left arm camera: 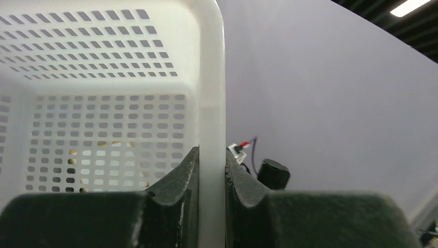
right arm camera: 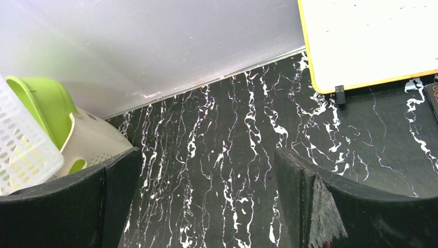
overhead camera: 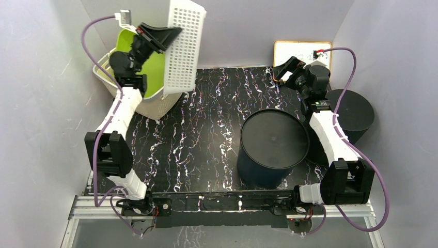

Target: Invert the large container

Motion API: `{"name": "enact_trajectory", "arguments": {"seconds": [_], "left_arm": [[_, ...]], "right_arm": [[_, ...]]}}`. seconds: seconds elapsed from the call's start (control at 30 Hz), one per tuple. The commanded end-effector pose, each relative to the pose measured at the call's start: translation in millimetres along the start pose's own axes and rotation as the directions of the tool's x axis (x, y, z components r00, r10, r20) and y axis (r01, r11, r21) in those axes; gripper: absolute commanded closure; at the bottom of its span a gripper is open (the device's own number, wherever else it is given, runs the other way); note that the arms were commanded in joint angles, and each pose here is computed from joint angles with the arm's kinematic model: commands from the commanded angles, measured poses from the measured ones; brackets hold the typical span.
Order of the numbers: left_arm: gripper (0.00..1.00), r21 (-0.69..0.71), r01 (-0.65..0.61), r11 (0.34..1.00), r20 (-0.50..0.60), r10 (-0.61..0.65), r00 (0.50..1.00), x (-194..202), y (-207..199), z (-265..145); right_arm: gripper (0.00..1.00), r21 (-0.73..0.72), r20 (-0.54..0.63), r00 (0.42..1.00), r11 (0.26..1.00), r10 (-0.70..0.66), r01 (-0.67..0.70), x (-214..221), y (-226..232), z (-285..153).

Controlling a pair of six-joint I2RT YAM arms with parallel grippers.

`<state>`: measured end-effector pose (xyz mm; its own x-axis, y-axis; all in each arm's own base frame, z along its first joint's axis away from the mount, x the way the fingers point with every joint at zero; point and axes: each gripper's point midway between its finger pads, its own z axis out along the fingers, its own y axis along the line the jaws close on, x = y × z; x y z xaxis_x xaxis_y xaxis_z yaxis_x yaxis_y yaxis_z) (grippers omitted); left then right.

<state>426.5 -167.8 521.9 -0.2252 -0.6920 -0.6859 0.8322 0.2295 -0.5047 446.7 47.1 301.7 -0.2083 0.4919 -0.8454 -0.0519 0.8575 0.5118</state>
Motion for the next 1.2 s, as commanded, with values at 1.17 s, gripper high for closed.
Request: {"name": "enact_trajectory", "arguments": {"seconds": [1.17], "left_arm": [[0.97,-0.551,0.306,0.776,-0.197,-0.477,0.856,319.6,223.5,-98.8]], "right_arm": [[0.02,-0.031,0.115,0.992,0.998,-0.048,0.052,-45.3,4.2,-4.9]]}}
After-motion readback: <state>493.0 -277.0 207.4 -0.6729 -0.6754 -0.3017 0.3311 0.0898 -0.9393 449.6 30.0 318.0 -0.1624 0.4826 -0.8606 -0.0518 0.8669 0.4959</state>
